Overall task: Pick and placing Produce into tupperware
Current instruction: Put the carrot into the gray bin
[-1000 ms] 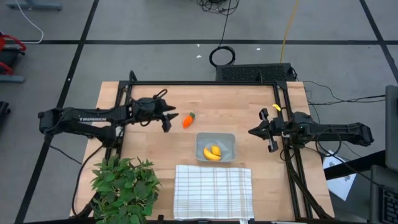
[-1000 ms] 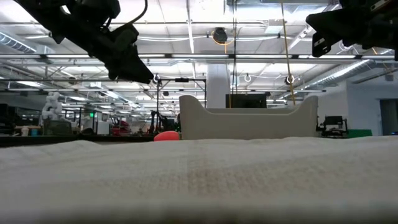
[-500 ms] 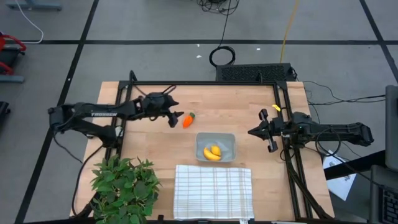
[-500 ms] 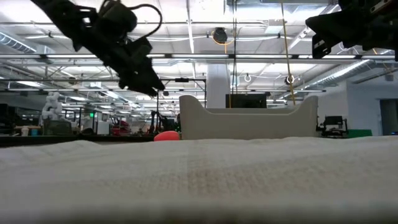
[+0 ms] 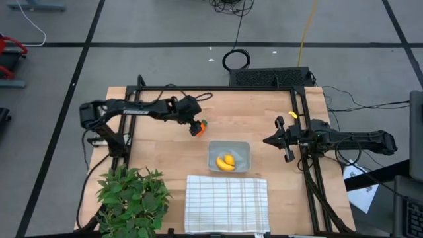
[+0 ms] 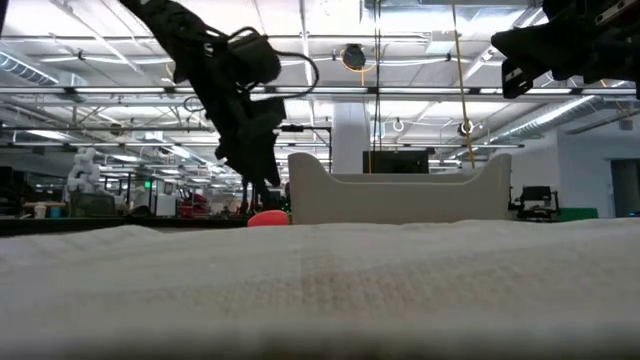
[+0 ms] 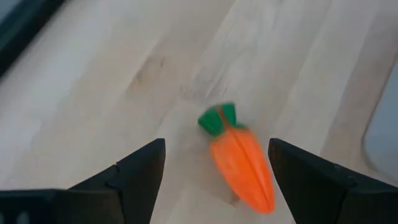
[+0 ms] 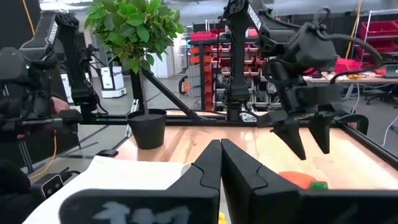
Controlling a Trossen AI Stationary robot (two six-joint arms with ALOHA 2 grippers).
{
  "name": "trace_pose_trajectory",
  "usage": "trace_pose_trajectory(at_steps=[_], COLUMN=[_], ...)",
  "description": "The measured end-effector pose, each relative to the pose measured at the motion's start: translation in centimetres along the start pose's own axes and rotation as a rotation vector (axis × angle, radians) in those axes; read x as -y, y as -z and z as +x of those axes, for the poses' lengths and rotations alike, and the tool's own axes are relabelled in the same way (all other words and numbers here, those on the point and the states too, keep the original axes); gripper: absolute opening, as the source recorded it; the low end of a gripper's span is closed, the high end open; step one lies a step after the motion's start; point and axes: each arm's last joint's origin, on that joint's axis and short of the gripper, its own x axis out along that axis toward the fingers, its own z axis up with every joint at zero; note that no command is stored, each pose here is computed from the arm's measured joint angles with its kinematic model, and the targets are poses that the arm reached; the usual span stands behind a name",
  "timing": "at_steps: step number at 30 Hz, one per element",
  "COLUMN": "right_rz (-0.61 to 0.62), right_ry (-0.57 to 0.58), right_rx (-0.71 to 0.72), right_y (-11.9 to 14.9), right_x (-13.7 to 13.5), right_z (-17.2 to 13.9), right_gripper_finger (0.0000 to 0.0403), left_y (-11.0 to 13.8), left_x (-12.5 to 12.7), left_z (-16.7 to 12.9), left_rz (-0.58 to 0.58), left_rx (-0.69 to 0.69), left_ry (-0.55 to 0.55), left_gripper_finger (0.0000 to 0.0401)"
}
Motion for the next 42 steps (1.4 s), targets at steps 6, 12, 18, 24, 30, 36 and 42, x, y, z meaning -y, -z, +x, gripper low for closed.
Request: trace_pose_trajectory(at_steps=[6, 12, 18, 24, 30, 36, 42], right_rz=[-0.001, 0.016, 0.023, 0.023, 0.022, 0.022, 0.024], right_ry=[0.0, 0.0, 0.0, 0.0, 0.001, 0.0, 0.001], right_rx=[-0.002, -0.003, -0.007, -0.009, -0.011, -0.013, -0.018], right_y=[0.0, 0.0, 0.1, 0.1, 0.1, 0.1, 0.2], right_x=[0.0, 0.0, 0.0, 0.0, 0.0, 0.0, 0.0], right_z=[0.0, 0.0, 0.0, 0.0, 0.0, 0.0, 0.0], right_gripper_finger=[0.0, 0.0, 0.0, 0.0, 0.0, 0.0, 0.0], left_y=[-0.9, -2.0, -2.0, -1.5, -1.4, -1.1, -0.6], left_x=[0.2, 0.6, 1.4, 1.7, 2.1, 2.6, 2.7], left_z=[1.3, 2.2, 3.5, 4.6, 4.6, 5.0, 6.1], left_rz=[-0.018, -0.022, -0.016, -0.021, -0.014, 0.004, 0.009], left_rx=[-0.147, -0.182, -0.219, -0.257, -0.262, -0.267, -0.295], left_ry=[-0.021, -0.024, -0.003, -0.006, 0.001, 0.01, 0.005], left_gripper_finger=[0.0292, 0.0292, 0.0292, 0.0292, 0.0292, 0.0292, 0.0292])
